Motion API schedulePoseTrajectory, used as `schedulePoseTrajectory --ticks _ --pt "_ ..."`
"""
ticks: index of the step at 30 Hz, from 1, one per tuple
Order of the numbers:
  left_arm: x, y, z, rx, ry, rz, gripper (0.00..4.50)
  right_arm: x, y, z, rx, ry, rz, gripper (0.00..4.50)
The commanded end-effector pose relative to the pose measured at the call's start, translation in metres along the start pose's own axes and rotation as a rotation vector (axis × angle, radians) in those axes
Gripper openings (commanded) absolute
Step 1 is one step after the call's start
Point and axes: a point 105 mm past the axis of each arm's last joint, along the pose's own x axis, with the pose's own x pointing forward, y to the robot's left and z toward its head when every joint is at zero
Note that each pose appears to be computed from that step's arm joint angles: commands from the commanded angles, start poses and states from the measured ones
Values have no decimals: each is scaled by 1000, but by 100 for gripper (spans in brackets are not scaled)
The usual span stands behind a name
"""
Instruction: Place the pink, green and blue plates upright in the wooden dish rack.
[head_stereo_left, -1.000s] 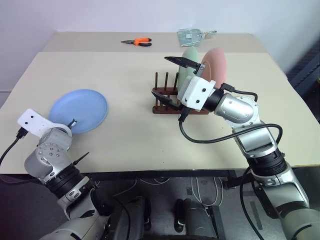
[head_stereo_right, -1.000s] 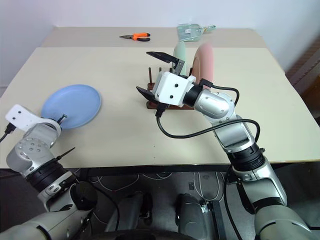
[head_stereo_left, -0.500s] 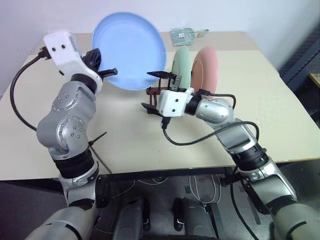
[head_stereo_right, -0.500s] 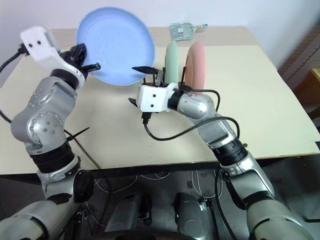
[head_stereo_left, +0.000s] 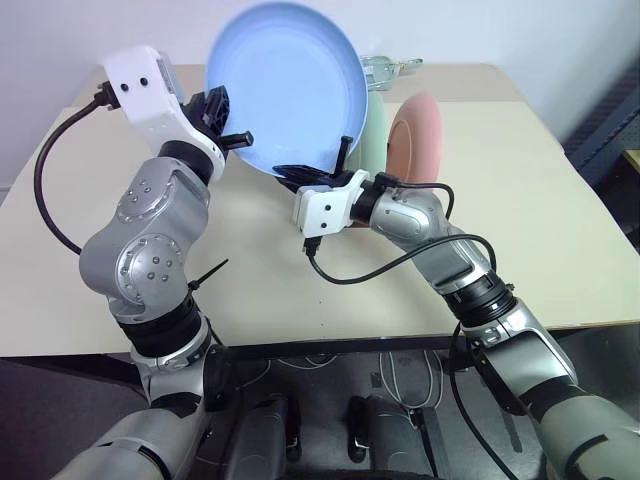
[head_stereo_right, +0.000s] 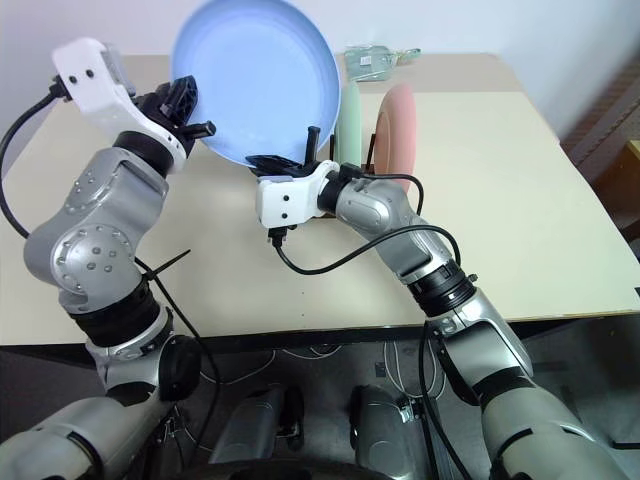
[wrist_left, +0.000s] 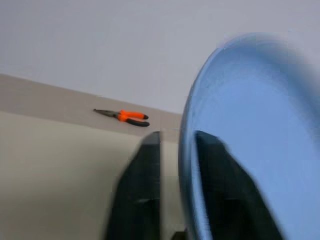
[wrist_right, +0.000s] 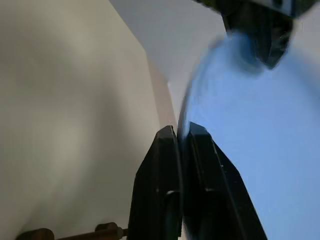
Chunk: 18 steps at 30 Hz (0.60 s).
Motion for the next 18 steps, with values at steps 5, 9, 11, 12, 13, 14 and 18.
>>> schedulePoseTrajectory --ticks 5,9,11,12,13,14,18 --pt "-17 121 84 27 -351 519 353 -6 -43 29 0 -127 -132 0" --pt "-15 144 43 411 -146 484 353 -20 -87 53 326 -300 -271 0" --pt "-18 147 8 487 -34 423 353 -31 -110 59 568 -393 -338 0" --pt "-20 144 -6 516 5 385 353 -35 -118 60 702 -434 -359 0" --pt "-23 141 -19 556 38 347 353 -39 -124 60 838 -473 -360 0" --pt "-27 137 -34 601 75 296 353 -44 -128 63 986 -525 -344 0" --pt "-45 119 -86 662 213 102 353 -46 -139 56 1487 -601 -374 0"
